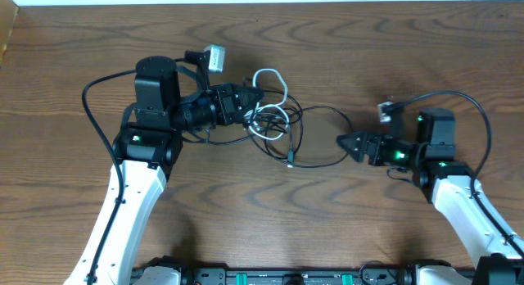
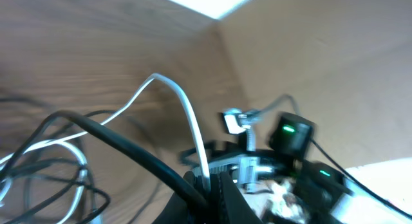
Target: Untangle cables
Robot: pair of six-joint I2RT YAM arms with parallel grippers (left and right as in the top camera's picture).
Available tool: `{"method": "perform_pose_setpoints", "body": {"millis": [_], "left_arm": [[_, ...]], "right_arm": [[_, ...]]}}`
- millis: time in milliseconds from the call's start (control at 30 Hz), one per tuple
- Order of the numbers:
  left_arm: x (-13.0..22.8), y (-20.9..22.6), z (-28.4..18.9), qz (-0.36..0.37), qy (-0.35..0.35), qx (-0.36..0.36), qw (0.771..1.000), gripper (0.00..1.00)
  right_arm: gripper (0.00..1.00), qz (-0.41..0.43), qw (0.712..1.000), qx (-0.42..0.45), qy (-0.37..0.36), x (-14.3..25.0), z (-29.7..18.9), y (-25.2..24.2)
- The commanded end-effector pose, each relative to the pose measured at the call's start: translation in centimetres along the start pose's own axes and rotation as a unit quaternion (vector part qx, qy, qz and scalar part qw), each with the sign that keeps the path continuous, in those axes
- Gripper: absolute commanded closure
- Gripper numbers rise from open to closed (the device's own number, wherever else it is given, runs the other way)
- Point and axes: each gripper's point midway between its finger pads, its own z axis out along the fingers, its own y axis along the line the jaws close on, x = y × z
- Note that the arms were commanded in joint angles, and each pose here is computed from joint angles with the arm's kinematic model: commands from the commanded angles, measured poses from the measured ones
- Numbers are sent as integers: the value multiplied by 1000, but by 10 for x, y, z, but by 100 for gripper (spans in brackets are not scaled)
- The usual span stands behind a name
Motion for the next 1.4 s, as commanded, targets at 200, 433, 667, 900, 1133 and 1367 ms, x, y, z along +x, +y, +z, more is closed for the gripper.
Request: {"method": "perform_pose_setpoints", "body": {"millis": [200,433,667,900,1133,1367], "left_arm": [[20,-53,-9,-2,81,142,987,92],[24,-58,-11,-3,91,155,984,92],[24,-58,-11,-3,91,155,984,92],[24,-58,-11,-3,91,155,984,92],[24,-58,-11,-3,91,155,984,92],[24,-58,-11,-3,91,155,984,92]], "right_arm": [[17,-176,984,-22,-20,-5,34,48],[10,-181,982,6,-58,-15,47,61],[23,-184,980,61,-44,-1,64,48],[34,-166,983,73,-23,10,85,29],[53,-136,988,52,-54,-3,96,32],[58,-129,988,63,-55,1,100,33]]}}
